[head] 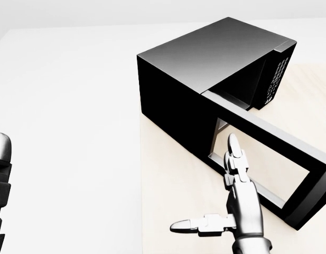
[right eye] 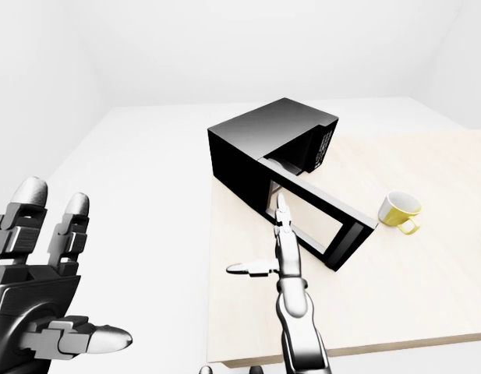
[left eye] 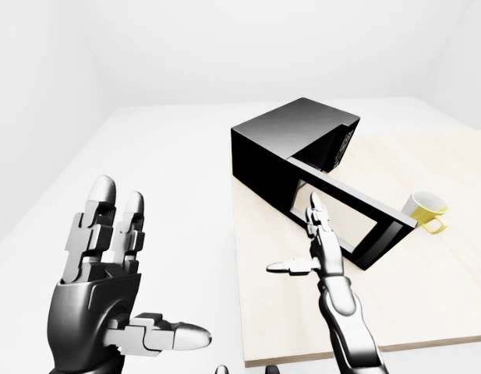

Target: Close the microwave.

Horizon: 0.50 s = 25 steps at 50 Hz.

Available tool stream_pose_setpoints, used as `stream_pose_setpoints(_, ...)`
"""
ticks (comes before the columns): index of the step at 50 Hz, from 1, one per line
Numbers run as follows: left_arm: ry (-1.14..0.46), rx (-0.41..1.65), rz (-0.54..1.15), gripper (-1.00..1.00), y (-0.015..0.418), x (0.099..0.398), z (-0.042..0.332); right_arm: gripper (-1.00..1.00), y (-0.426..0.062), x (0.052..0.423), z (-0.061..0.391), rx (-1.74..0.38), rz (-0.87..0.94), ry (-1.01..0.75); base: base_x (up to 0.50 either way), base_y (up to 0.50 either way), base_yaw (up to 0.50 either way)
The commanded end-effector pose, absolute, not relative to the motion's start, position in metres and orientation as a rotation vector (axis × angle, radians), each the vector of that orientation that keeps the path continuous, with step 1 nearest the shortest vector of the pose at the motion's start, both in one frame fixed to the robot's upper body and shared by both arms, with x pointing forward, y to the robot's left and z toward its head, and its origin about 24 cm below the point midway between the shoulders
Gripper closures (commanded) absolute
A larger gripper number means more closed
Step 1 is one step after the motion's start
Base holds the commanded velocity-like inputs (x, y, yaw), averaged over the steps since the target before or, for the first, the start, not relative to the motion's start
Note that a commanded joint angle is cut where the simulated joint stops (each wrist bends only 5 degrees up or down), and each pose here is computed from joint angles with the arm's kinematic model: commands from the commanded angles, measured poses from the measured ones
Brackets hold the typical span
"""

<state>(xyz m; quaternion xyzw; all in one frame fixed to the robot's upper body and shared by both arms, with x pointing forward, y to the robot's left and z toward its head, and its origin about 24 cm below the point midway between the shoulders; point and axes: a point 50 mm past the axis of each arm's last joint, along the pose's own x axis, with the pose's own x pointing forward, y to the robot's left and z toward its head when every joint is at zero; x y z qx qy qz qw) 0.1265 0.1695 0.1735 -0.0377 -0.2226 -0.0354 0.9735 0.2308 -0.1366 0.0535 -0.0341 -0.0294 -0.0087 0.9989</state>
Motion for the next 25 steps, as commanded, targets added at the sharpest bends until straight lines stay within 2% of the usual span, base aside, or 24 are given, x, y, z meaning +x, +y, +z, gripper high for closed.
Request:
stream_pose_setpoints(1,-0.448,-0.075,-0.072,-1.0,0.17,0.126,0.173,-1.0,-0.137,0.236,0.047,-0.069,-0.025,-0.047,0.0,0.0,0.0)
stream_pose_setpoints(25,-0.465,-0.072,-0.068,-1.0,0.17,0.127,0.175,-1.0,-0.145,0.25,0.05,-0.087,-0.065,-0.053,0.0,0.0,0.0)
